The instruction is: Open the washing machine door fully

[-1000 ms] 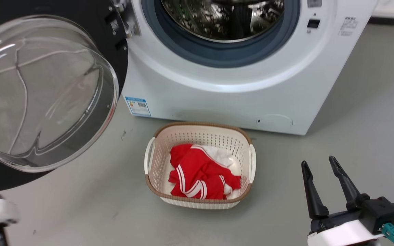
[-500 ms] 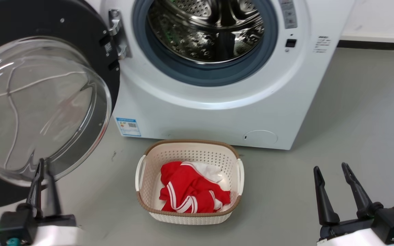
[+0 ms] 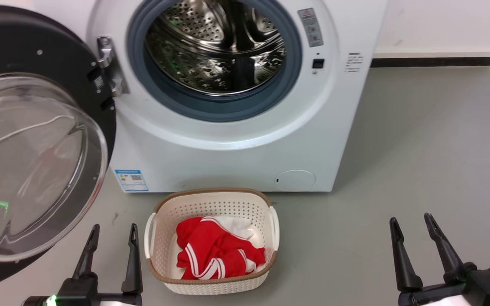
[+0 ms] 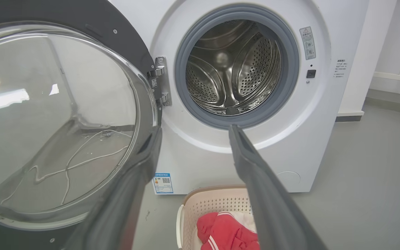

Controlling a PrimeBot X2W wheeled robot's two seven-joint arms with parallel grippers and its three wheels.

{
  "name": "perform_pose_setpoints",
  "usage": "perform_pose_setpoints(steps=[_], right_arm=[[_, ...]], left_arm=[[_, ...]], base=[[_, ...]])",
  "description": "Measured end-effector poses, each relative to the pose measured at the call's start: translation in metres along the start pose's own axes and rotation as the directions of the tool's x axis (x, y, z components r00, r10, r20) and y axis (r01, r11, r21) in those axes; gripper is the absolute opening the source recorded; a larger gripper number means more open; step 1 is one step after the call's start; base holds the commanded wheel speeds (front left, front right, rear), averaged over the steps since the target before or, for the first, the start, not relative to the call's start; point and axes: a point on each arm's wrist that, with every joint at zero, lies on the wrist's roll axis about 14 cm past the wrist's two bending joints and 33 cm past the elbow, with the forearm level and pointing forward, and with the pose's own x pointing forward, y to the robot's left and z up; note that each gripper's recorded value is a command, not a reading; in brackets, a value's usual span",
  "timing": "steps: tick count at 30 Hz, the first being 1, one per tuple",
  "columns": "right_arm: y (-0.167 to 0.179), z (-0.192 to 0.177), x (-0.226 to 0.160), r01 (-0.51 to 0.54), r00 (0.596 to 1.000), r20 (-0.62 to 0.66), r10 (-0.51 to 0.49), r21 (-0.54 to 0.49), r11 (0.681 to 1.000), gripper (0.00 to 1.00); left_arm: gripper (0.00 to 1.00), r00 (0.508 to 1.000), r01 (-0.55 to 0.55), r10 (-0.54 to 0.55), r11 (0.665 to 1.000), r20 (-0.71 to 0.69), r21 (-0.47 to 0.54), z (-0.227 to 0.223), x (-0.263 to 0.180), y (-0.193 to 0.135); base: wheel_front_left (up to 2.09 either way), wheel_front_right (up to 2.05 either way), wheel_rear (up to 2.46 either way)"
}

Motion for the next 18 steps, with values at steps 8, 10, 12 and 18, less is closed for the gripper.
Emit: perform_pose_setpoints(steps=[8, 10, 12, 18], right_arm=[[-0.012, 0.001, -0.013, 0.046, 0.999, -0.002, -0.046, -0.004, 0.999, 1.0], [-0.013, 0.002, -0.014, 0.049, 0.999, 0.001, -0.049, -0.003, 0.999, 1.0], [-0.014, 0.003, -0.014, 0.052, 0.999, 0.003, -0.052, -0.002, 0.999, 1.0], [-0.013, 0.003, -0.014, 0.05, 0.999, 0.004, -0.05, -0.001, 0.999, 0.0]], left_arm=[[1.0, 0.999, 0.031, -0.031, 0.999, -0.012, -0.016, -0.005, 0.004, -0.014], [1.0, 0.999, 0.035, -0.035, 0.999, -0.011, -0.017, -0.005, 0.004, -0.015], [1.0, 0.999, 0.036, -0.036, 0.999, -0.013, -0.018, -0.005, 0.004, -0.016], [0.0, 0.999, 0.031, -0.032, 0.999, -0.02, -0.024, -0.007, 0.003, -0.014]], base=[[0.0, 0.0, 0.0], [0.0, 0.0, 0.0], [0.0, 0.0, 0.0], [0.0, 0.0, 0.0]])
